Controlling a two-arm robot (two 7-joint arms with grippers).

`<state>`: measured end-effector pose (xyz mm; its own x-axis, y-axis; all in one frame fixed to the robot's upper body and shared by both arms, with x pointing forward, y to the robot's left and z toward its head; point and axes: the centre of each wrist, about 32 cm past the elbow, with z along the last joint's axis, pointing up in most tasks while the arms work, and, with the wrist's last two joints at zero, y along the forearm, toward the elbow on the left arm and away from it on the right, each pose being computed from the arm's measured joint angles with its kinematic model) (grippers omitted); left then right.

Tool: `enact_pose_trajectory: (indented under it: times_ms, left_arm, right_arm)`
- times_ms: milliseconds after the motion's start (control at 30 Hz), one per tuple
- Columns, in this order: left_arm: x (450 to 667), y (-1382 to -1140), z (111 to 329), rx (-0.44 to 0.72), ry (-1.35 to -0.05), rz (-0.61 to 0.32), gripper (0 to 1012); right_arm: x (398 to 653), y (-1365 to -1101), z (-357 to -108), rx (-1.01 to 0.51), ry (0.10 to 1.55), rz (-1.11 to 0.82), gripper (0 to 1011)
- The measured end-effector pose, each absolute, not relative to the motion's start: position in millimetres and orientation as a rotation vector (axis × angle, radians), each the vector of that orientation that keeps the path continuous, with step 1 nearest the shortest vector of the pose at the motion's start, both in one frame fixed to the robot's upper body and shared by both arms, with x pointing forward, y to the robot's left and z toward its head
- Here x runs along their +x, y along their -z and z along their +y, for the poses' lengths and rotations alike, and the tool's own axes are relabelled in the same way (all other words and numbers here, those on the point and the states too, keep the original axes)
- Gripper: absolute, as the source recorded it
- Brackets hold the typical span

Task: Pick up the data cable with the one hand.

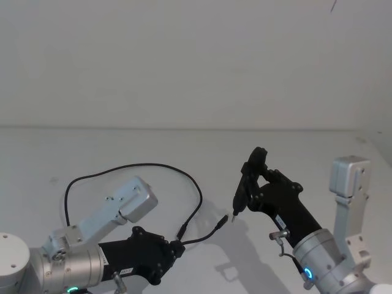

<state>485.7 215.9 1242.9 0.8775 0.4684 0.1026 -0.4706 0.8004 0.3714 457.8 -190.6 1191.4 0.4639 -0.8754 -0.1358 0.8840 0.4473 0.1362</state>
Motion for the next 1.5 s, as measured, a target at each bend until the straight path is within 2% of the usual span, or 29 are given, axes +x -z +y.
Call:
enact_pose_trajectory:
  times_ms: [700,1500]
  left_arm:
    - [485,-1243,216,0.401,-0.503,-0.006,56]
    - [485,-1243,216,0.401,-0.503,-0.006,55]
  right_arm:
    - [473,-1174,-177,0.230,1.090,0.039,279]
    - [481,-1161,-176,0.237,1.096,0.023,279]
